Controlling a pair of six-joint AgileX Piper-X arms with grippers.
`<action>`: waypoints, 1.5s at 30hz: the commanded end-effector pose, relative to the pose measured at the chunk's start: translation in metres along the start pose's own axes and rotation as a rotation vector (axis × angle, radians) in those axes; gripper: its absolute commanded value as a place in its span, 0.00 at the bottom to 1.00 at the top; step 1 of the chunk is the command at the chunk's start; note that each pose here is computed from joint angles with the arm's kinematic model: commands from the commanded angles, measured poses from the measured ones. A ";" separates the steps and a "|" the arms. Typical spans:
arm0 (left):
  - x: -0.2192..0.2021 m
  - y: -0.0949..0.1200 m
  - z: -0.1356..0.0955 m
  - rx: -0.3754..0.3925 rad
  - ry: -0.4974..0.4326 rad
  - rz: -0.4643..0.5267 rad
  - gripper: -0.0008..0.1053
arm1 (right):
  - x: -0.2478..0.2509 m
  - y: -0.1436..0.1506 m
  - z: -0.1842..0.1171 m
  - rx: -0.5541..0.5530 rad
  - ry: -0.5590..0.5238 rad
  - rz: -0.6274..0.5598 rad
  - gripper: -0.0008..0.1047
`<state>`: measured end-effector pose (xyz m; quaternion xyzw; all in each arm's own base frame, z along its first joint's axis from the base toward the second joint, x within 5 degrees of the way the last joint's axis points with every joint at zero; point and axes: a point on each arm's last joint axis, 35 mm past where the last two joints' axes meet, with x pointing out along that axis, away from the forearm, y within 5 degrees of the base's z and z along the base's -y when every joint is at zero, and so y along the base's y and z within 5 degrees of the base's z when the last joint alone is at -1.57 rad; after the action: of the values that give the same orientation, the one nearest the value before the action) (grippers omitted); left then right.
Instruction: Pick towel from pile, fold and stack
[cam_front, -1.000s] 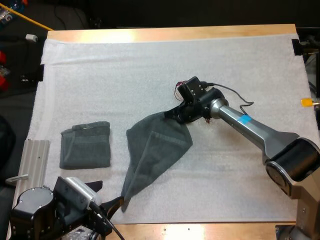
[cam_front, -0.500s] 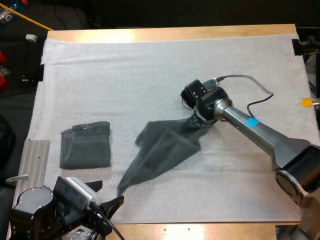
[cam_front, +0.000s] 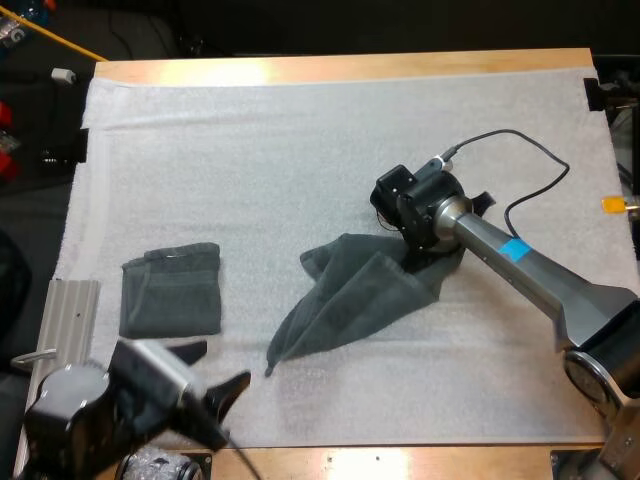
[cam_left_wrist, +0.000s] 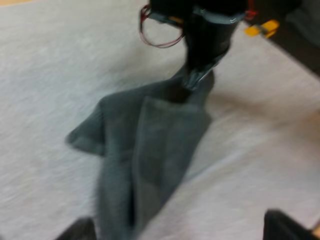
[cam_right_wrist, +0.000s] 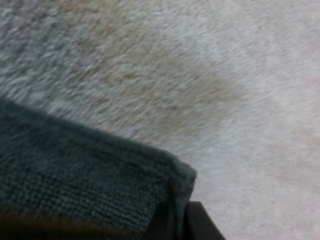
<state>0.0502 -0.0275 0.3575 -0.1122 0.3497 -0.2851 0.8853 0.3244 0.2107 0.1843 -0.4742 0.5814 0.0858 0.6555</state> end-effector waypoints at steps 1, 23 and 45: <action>0.013 0.005 0.008 -0.002 0.006 0.029 0.62 | -0.003 -0.004 -0.001 0.044 -0.010 0.008 0.01; 0.165 0.070 0.056 -0.108 0.298 0.077 0.62 | -0.014 -0.085 -0.041 0.514 -0.125 0.204 0.57; 0.293 0.121 0.071 -0.226 0.572 0.111 0.62 | 0.049 -0.086 -0.069 0.666 -0.136 0.550 0.40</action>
<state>0.3230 -0.0966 0.1968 -0.1094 0.6206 -0.2169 0.7456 0.3500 0.0942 0.1948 -0.0637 0.6415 0.0921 0.7589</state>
